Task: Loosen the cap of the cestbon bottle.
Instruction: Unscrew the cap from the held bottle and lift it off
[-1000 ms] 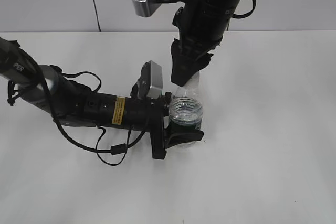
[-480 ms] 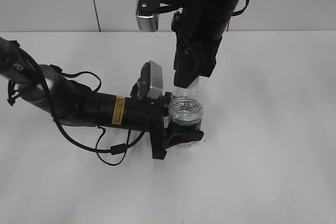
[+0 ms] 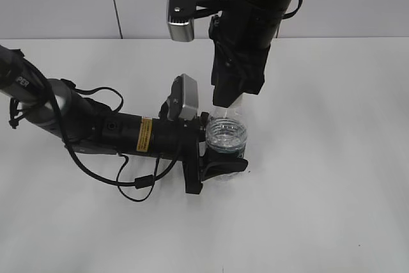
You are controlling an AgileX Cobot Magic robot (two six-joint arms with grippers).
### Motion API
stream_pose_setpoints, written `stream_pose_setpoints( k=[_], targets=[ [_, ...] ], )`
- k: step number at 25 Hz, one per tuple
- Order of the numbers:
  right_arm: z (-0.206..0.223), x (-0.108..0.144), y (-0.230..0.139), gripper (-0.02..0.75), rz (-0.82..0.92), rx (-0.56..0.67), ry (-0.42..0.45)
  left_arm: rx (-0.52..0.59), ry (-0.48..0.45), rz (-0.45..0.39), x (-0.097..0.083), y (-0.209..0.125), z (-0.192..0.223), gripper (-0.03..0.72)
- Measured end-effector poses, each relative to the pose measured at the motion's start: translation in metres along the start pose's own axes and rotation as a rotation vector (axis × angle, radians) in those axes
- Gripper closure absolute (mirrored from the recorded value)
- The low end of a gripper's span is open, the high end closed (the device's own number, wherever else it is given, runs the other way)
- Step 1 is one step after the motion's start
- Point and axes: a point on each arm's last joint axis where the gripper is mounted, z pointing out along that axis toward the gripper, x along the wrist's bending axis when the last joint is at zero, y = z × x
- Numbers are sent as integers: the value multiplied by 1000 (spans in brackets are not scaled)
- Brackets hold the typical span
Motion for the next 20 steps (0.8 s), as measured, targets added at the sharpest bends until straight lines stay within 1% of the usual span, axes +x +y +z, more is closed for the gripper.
stream_pose_setpoints(
  k=[6, 10, 14, 20],
  targets=[
    [0, 0, 0, 439, 17, 3, -1, 0, 0, 0, 0, 0, 0, 283],
    [0, 0, -1, 420, 44, 7, -3, 0, 0, 0, 0, 0, 0, 283],
    [1, 0, -3, 389, 70, 33, -3, 0, -1, 0, 0, 0, 0, 283],
    [-2, 1, -2, 322, 118, 21, -6, 1, -4, 2, 0, 0, 0, 283]
  ],
)
